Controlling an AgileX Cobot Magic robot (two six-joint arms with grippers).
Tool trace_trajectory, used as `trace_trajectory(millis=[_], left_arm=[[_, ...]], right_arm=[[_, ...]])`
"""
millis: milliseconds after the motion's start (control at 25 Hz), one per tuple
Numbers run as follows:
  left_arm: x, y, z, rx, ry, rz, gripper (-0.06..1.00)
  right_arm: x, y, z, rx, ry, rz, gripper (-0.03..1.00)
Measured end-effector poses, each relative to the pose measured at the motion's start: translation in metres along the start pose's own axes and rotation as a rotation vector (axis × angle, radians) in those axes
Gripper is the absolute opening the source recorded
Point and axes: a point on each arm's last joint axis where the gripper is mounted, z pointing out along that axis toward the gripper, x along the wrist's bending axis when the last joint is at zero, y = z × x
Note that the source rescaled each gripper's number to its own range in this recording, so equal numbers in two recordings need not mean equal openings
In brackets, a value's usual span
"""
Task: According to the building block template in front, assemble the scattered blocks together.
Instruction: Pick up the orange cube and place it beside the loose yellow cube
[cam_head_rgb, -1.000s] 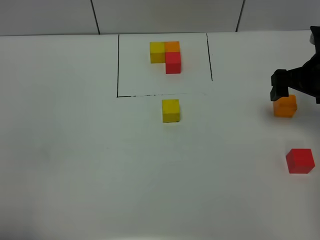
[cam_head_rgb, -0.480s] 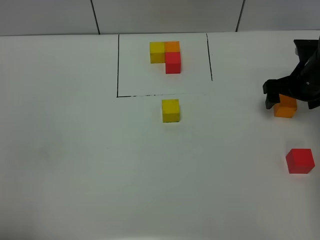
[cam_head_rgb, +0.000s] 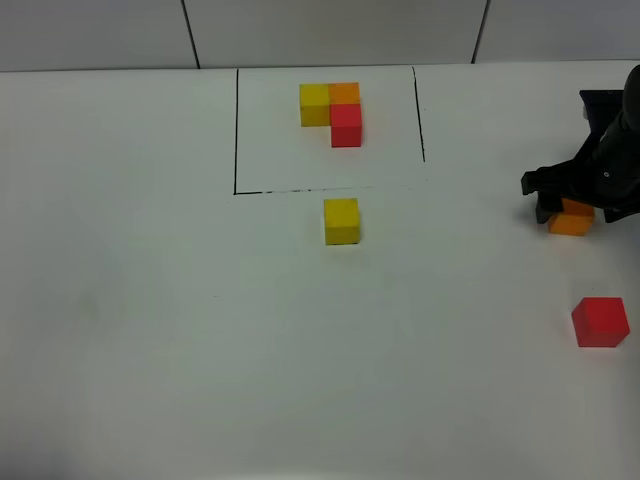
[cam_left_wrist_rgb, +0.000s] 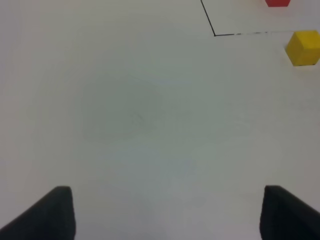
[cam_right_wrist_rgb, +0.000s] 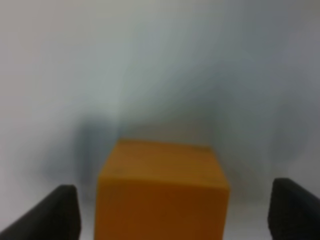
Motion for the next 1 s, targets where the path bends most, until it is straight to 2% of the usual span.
trace_trajectory(millis=[160,240,440,520,640,720,840,920,1000], left_arm=[[0.0,0.0,0.0,0.0,0.0,0.0,0.69],[0.0,0.0,0.0,0.0,0.0,0.0,0.69],[0.0,0.0,0.0,0.0,0.0,0.0,0.69],[0.0,0.0,0.0,0.0,0.0,0.0,0.69],[0.0,0.0,0.0,0.0,0.0,0.0,0.69],[0.0,0.0,0.0,0.0,0.0,0.0,0.69],[0.0,0.0,0.0,0.0,0.0,0.0,0.69],[0.0,0.0,0.0,0.0,0.0,0.0,0.69],[0.0,0.0,0.0,0.0,0.0,0.0,0.69]], right_arm=[[0.0,0.001,0.0,-0.006,0.0,0.004,0.27],[0.0,0.0,0.0,0.001,0.0,0.008,0.02],[0.0,0.0,-0.002,0.027,-0.002,-0.002,0.01],[0.005,0.003,-0.006,0.052,-0.003,-0.068,0.01],[0.029,0.009,-0.019,0.078,0.011,-0.294,0.01],[0.057,0.008,-0.028,0.101,0.031,-0.523,0.01],[0.101,-0.005,-0.036,0.152,0.042,-0.955,0.01],[0.129,-0.015,-0.041,0.161,0.036,-1.191,0.01],[0.155,-0.02,-0.046,0.13,0.042,-1.339,0.01]])
